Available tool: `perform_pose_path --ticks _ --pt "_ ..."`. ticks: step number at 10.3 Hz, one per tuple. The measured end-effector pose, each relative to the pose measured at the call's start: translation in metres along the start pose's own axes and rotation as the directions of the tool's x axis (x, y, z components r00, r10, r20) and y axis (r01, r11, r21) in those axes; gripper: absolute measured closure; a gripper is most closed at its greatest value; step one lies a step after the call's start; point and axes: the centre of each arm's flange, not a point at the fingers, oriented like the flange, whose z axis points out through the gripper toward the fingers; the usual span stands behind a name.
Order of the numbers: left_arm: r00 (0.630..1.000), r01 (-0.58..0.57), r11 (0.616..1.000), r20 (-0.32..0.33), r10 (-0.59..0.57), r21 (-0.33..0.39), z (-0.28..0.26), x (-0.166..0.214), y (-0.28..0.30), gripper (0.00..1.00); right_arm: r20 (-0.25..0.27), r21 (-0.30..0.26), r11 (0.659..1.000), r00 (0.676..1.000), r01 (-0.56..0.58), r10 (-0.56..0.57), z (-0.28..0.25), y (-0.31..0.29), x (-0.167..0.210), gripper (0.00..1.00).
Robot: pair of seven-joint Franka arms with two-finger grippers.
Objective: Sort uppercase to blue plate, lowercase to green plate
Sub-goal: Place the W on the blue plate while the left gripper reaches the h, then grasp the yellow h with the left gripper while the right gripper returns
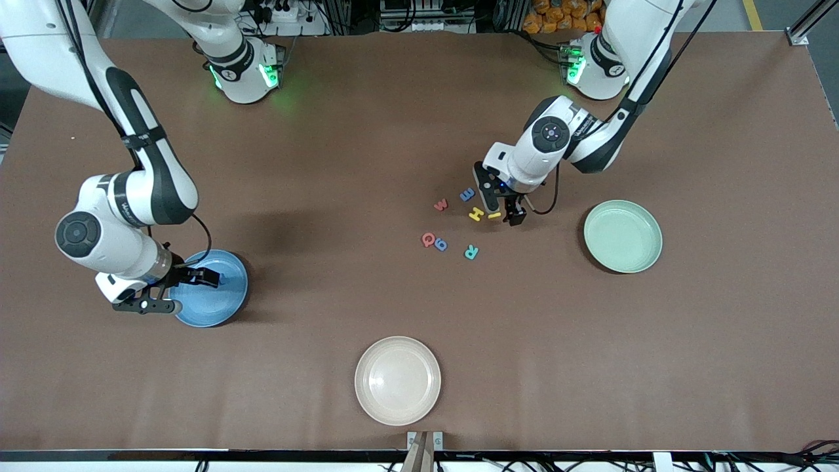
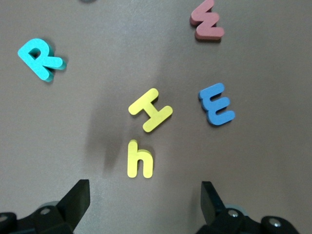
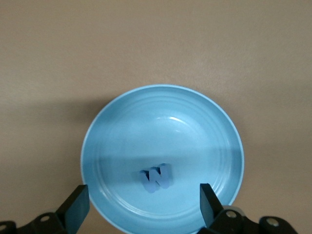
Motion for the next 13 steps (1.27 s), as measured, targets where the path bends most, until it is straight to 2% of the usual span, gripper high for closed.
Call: perform_pose_path --ticks 1,3,6,9,13 --pt "1.0 0.002 1.0 0.004 -0.002 0.001 0.004 -0.001 -0.001 0.0 0.005 -0.003 1.0 1.0 0.008 -0.008 -0.013 -0.007 0.002 0.0" --pt "1.0 0.0 1.0 0.012 0.0 0.016 0.015 -0.002 0.0 0.0 0.012 0.035 0.999 1.0 0.003 -0.003 -0.036 -0.028 0.006 0.0" --pt "1.0 0.016 0.999 0.015 -0.016 0.028 0.022 0.006 0.006 0.0 0.0 0.06 0.998 1.0 0.02 -0.02 -0.058 -0.064 0.01 0.01" --pt "1.0 0.013 0.999 0.013 -0.014 0.03 0.022 0.01 0.008 0.01 -0.018 0.069 0.998 1.0 -0.007 0.008 -0.071 -0.129 0.003 0.02" --pt "0.999 0.006 0.999 0.036 -0.007 0.041 0.029 0.009 0.008 0.08 -0.038 0.084 0.996 0.999 -0.011 0.014 -0.085 -0.216 -0.017 0.04"
